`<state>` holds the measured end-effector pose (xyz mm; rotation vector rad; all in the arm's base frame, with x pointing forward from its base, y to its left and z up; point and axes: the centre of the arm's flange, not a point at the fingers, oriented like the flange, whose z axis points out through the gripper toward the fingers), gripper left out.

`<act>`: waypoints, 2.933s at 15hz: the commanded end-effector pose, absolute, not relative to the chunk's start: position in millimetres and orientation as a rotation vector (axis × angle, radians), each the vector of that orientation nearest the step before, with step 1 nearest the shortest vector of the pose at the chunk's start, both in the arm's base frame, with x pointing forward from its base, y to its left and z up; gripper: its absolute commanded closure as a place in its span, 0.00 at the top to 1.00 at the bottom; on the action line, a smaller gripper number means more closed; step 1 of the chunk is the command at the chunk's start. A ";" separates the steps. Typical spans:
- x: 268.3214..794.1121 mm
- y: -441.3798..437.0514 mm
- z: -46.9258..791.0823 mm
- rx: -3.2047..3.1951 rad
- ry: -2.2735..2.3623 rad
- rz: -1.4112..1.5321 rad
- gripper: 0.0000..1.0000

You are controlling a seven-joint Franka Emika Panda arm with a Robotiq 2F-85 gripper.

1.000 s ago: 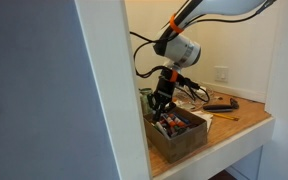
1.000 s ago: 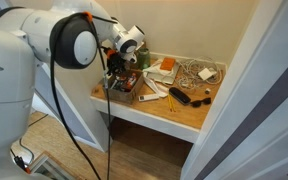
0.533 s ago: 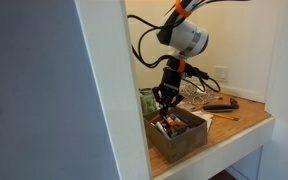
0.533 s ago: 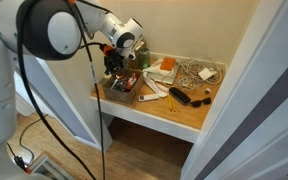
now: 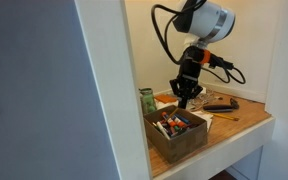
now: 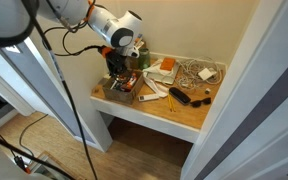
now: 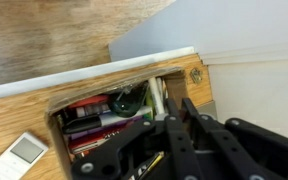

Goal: Remove two yellow pencils from the box and place them on the shelf.

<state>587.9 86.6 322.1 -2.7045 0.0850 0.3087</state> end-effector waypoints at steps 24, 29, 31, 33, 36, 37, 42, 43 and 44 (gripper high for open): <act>551.9 38.4 416.7 -2.957 0.046 -0.910 0.03; 551.6 -4.8 404.1 -2.993 0.076 -0.992 0.03; 548.5 -22.4 394.0 -3.009 0.090 -1.005 0.03; 548.3 -37.9 382.1 -3.002 0.096 -1.041 0.03; 549.3 -39.4 383.9 -2.998 0.110 -1.024 0.11; 549.9 -39.3 380.5 -2.996 0.111 -1.025 0.11; 550.5 -38.5 377.9 -2.995 0.110 -1.026 0.11; 550.5 -38.5 378.0 -2.995 0.110 -1.027 0.11; 550.6 -38.5 378.0 -2.994 0.110 -1.028 0.03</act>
